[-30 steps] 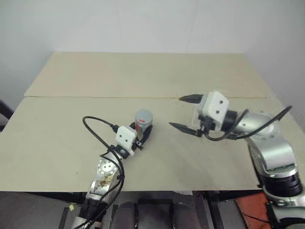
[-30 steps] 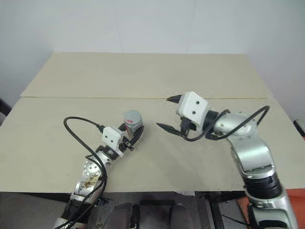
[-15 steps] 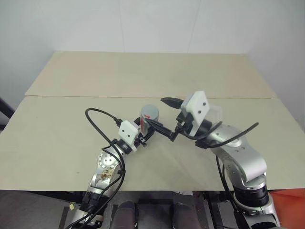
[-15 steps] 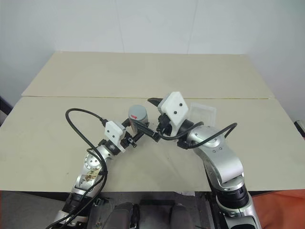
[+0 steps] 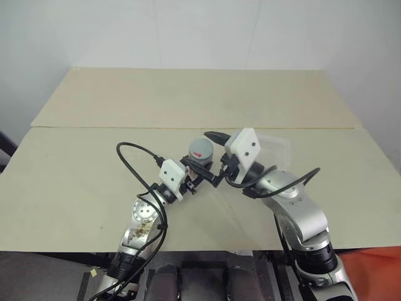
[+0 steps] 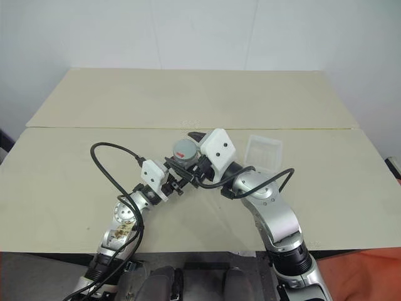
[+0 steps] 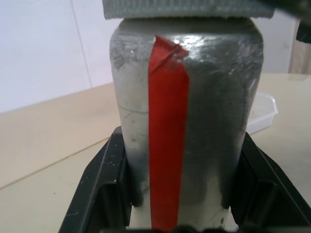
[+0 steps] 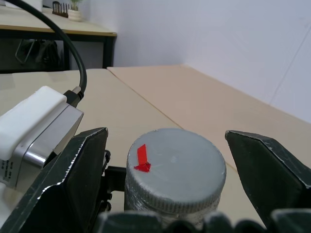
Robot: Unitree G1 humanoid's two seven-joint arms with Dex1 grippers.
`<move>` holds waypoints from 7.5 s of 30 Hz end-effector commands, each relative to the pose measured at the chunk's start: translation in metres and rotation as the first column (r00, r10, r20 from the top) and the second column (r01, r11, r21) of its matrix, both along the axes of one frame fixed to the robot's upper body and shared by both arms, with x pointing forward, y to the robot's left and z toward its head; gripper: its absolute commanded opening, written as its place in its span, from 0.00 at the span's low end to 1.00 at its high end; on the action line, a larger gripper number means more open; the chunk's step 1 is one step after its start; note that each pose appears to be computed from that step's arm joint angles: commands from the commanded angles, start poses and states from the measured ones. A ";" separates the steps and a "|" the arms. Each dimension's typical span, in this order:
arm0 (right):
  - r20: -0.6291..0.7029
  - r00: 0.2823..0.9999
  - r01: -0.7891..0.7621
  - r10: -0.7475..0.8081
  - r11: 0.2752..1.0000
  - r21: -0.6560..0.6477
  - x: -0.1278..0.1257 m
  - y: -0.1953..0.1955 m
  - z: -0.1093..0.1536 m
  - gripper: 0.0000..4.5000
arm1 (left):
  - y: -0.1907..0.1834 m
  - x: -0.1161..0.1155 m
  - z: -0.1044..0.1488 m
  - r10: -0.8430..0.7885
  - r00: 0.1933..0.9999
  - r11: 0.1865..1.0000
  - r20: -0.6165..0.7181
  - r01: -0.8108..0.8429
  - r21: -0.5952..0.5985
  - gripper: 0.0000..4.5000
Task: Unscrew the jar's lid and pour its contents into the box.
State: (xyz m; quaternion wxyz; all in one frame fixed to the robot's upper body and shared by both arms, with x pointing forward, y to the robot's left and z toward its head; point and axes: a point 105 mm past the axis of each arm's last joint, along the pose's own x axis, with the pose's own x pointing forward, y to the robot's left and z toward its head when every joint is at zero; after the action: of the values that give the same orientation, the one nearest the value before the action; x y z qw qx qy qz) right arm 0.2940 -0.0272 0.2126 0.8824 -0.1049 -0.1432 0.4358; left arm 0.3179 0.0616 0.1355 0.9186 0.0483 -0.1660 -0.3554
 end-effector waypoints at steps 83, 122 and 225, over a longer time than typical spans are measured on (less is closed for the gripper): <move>0.246 0.866 -0.401 0.435 0.899 -0.177 -0.011 -0.040 0.050 0.98 | -0.015 -0.016 0.003 -0.156 0.987 0.988 0.040 0.156 -0.009 0.47; -0.054 0.998 -0.017 0.019 0.999 0.036 -0.007 -0.015 0.001 0.89 | -0.015 -0.010 0.010 -0.090 0.992 0.995 0.091 0.093 -0.033 0.47; 0.149 0.940 -0.289 0.307 0.948 -0.130 0.007 -0.036 0.018 0.99 | -0.026 -0.016 0.008 -0.201 0.975 0.978 0.096 0.206 -0.044 0.47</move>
State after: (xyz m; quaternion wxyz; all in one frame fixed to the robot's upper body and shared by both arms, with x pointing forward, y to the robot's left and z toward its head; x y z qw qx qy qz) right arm 0.3036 -0.0555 0.2186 0.7809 -0.1628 -0.1886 0.5728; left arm 0.3053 0.0347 0.1321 0.8749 0.0254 -0.1913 -0.4442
